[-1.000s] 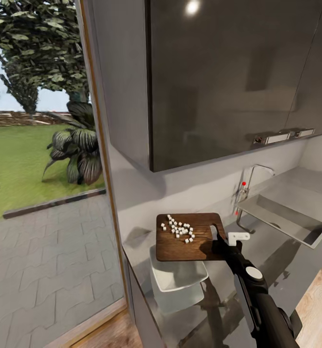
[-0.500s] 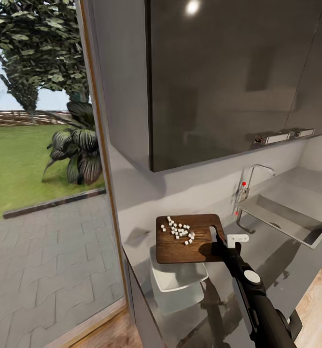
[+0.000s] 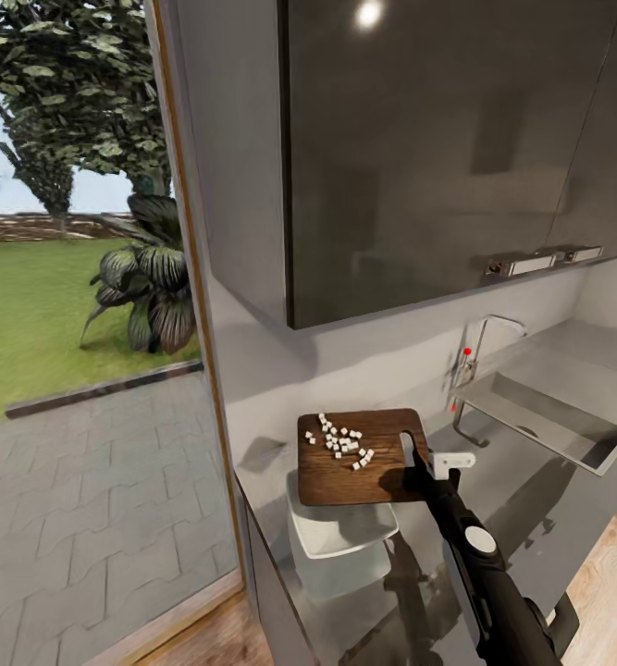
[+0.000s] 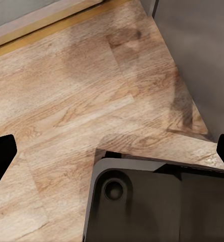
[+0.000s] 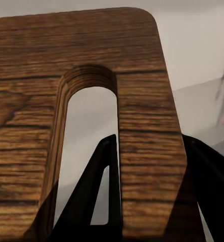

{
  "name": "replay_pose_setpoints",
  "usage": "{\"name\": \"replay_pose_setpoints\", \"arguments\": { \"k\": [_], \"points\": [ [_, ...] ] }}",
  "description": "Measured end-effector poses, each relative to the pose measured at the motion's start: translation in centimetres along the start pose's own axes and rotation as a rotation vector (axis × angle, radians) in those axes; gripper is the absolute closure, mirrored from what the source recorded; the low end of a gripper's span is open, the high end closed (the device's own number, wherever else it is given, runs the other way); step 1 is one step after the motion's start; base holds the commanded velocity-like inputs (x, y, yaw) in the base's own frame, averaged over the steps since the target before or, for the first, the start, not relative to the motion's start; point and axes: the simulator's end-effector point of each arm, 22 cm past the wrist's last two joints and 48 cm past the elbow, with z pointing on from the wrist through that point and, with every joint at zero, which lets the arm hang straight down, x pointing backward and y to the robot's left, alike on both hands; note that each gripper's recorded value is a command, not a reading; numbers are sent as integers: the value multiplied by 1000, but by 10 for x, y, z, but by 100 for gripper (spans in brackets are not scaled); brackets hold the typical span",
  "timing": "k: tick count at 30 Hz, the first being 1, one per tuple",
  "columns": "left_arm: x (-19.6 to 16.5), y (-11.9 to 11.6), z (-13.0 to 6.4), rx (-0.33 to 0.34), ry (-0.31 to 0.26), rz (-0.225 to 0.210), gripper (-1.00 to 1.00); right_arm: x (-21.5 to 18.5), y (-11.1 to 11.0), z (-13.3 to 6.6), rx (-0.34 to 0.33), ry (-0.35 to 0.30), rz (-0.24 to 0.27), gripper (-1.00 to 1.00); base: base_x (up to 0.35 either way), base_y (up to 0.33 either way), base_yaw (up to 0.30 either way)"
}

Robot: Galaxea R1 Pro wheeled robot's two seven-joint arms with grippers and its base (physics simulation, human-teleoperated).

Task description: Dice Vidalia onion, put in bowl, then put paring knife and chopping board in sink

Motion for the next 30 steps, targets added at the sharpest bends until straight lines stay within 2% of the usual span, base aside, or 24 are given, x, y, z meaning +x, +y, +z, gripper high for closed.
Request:
{"name": "replay_pose_setpoints", "arguments": {
  "k": [11,16,22,30],
  "points": [
    [0,0,0,0,0,0,-100,4,-3,0,2,-23,-10,100,0,0,0],
    [0,0,0,0,0,0,-100,1,-3,-1,1,-58,-14,100,0,0,0],
    [0,0,0,0,0,0,-100,2,-3,-1,1,-61,-14,100,0,0,0],
    [0,0,0,0,0,0,-100,2,-3,-2,3,-101,-18,100,0,0,0]
  ]
}}
